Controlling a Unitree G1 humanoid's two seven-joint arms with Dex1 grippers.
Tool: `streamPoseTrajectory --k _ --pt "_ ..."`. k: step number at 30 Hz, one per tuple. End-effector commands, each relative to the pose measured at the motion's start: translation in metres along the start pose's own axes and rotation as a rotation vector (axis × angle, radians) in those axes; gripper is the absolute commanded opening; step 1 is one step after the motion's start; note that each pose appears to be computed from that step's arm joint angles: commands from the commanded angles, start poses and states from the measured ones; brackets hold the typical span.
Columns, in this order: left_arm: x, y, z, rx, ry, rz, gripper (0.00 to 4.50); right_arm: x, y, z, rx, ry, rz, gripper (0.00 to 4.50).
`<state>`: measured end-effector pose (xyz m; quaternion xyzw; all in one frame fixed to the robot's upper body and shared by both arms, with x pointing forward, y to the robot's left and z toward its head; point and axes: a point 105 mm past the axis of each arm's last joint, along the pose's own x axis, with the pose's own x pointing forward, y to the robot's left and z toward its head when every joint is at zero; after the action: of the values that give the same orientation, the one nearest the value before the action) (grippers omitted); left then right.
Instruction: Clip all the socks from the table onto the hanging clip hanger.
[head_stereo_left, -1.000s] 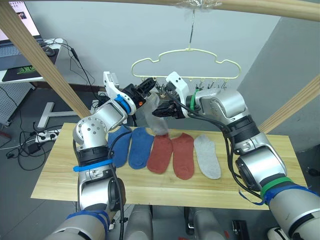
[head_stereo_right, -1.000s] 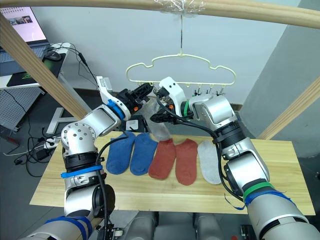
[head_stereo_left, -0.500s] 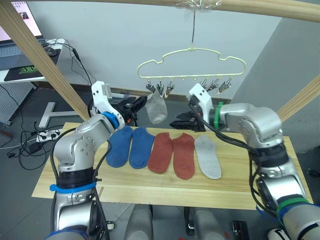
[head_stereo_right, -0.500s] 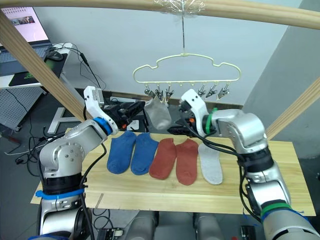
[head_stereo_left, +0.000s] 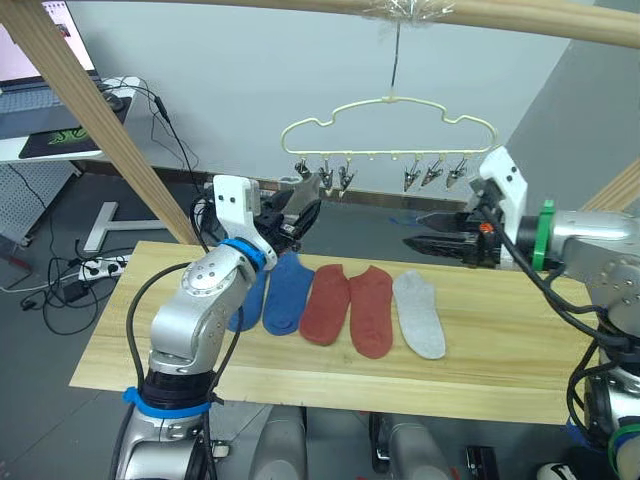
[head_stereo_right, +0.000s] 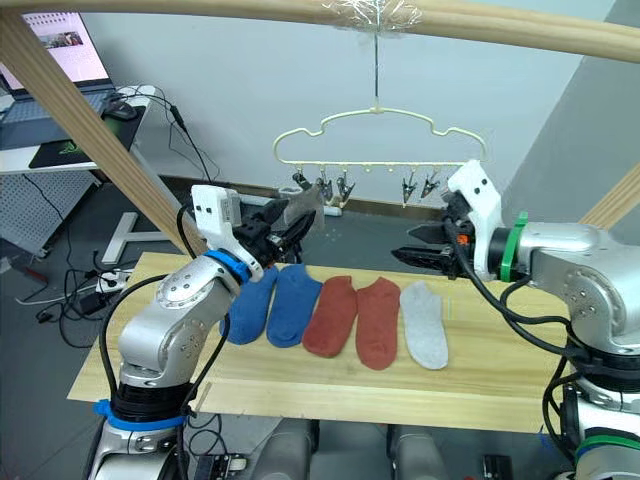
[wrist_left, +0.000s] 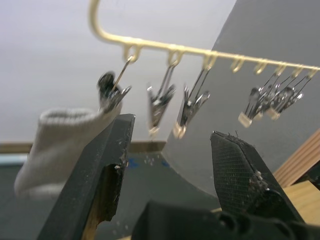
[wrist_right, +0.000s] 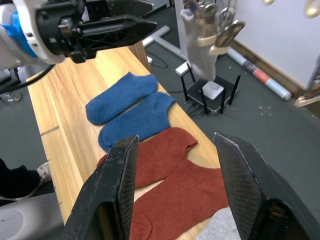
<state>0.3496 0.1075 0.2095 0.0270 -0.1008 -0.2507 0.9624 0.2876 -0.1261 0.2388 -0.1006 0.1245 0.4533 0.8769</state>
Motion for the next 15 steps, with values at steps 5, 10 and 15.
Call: streamPoseTrajectory --k 5,10,15 --pt "0.013 -0.004 0.006 0.093 -0.074 0.054 2.77 -0.014 0.007 0.011 -0.045 -0.054 -0.026 2.46" --pt "0.020 -0.003 0.002 0.071 -0.070 0.087 2.77 -0.014 0.011 0.008 -0.027 -0.056 -0.038 2.46" --pt "0.023 -0.004 0.001 0.084 -0.078 0.092 2.77 -0.015 0.015 0.007 -0.013 -0.059 -0.048 2.46"
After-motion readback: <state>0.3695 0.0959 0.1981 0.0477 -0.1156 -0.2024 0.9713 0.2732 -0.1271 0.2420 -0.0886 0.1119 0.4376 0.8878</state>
